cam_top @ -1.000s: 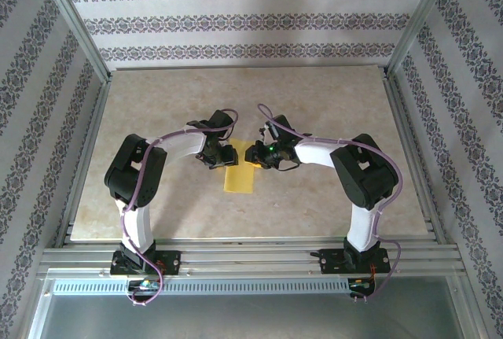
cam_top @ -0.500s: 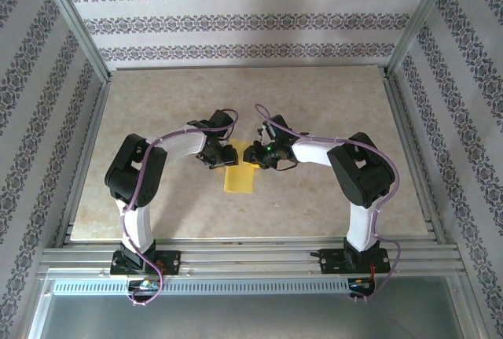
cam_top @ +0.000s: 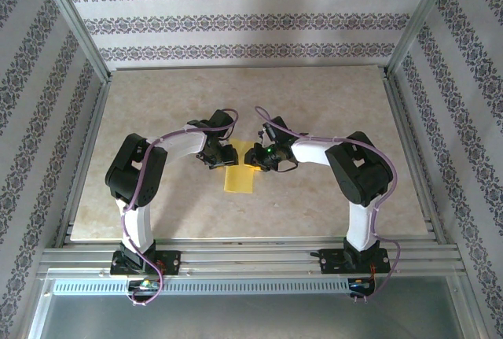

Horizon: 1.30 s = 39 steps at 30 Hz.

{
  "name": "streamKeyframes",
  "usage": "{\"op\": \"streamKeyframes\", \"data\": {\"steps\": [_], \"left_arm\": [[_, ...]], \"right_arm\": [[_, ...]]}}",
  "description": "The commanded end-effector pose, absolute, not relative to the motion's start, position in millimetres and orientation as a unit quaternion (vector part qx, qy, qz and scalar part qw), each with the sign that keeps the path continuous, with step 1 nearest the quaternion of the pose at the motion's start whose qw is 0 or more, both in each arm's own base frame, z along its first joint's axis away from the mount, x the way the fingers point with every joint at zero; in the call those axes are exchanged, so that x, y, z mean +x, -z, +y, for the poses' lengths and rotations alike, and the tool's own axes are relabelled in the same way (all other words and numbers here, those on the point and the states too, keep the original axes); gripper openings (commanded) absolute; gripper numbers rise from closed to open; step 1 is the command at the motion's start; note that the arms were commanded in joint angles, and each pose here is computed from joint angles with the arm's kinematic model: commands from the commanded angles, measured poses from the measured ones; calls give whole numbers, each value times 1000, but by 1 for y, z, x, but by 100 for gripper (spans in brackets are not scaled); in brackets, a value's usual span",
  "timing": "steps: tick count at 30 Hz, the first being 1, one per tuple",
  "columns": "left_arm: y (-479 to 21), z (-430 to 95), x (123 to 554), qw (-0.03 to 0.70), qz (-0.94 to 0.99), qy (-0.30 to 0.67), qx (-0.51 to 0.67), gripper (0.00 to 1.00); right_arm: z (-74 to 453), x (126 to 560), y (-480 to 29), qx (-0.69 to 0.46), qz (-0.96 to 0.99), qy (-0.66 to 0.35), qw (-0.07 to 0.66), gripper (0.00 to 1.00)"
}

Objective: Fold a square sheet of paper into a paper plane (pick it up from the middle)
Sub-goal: Hold the square sheet of paper at the center of the table, then first fold in half a square sheet of paper at the center of the table.

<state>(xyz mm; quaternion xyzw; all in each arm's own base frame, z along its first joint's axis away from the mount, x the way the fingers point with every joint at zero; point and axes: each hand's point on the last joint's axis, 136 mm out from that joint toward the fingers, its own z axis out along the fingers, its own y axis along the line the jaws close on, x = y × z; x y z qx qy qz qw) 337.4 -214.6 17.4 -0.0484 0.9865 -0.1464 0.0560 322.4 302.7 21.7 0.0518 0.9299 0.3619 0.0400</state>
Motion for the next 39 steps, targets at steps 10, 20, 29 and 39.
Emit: {"op": "streamKeyframes", "data": {"steps": [10,20,29,39], "left_arm": [[-6,-209,322,19,993,112,-44,50],[-102,-222,359,138,970,198,-37,49],[-75,-265,348,71,948,308,-22,18],[-23,-235,337,19,971,233,-45,7]], "right_arm": [[277,308,11,58,964,-259,5,26],[256,299,31,58,979,-193,-11,18],[249,296,42,62,984,-164,-20,15],[241,291,53,59,988,-137,-28,14]]}}
